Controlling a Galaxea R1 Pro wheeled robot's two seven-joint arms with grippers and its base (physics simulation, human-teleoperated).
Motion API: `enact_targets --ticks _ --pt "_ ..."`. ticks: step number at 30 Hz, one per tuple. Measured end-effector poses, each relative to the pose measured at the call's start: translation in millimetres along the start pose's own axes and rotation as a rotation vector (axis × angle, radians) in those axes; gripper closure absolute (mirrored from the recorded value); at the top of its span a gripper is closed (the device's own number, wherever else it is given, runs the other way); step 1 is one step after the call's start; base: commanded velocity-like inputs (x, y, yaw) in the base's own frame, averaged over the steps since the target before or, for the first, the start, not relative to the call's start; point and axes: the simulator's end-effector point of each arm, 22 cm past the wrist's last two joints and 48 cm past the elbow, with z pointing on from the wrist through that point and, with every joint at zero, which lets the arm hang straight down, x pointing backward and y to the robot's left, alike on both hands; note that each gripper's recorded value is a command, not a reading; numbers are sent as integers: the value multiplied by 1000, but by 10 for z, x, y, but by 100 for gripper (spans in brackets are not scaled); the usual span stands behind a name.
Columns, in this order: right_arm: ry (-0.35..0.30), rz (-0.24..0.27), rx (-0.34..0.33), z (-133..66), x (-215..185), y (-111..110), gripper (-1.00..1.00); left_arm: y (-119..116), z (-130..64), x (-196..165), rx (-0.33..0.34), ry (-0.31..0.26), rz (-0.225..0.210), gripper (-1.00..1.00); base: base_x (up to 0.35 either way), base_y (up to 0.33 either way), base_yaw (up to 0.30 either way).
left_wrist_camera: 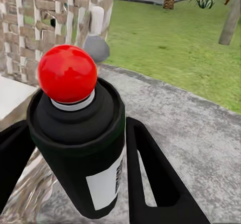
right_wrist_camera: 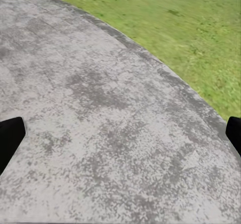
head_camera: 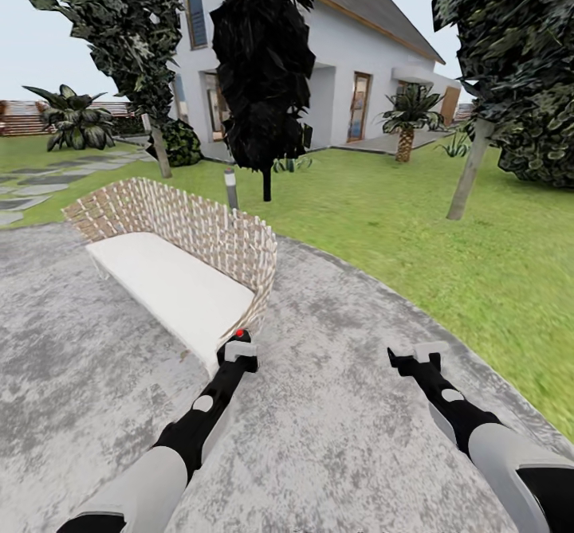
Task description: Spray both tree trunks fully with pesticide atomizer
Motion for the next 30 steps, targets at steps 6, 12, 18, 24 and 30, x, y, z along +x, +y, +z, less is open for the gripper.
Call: enact_targets --ticks 6,12,18,24,30 --pt "0 0 0 1 -1 0 -100 -5 1 -1 0 0 -1 100 -313 0 51" --pt "0 0 0 1 -3 0 -100 -7 1 -1 1 0 -1 100 -342 0 6" --pt "0 0 0 0 0 0 -100 -14 2 -2 1 0 -2 100 -261 0 75" --pt "0 0 0 0 -2 0 -100 -16 2 -2 1 0 -2 100 -39 0 254" --pt "0 0 0 1 -2 0 -100 -12 2 -4 1 -1 -1 100 -4 0 282"
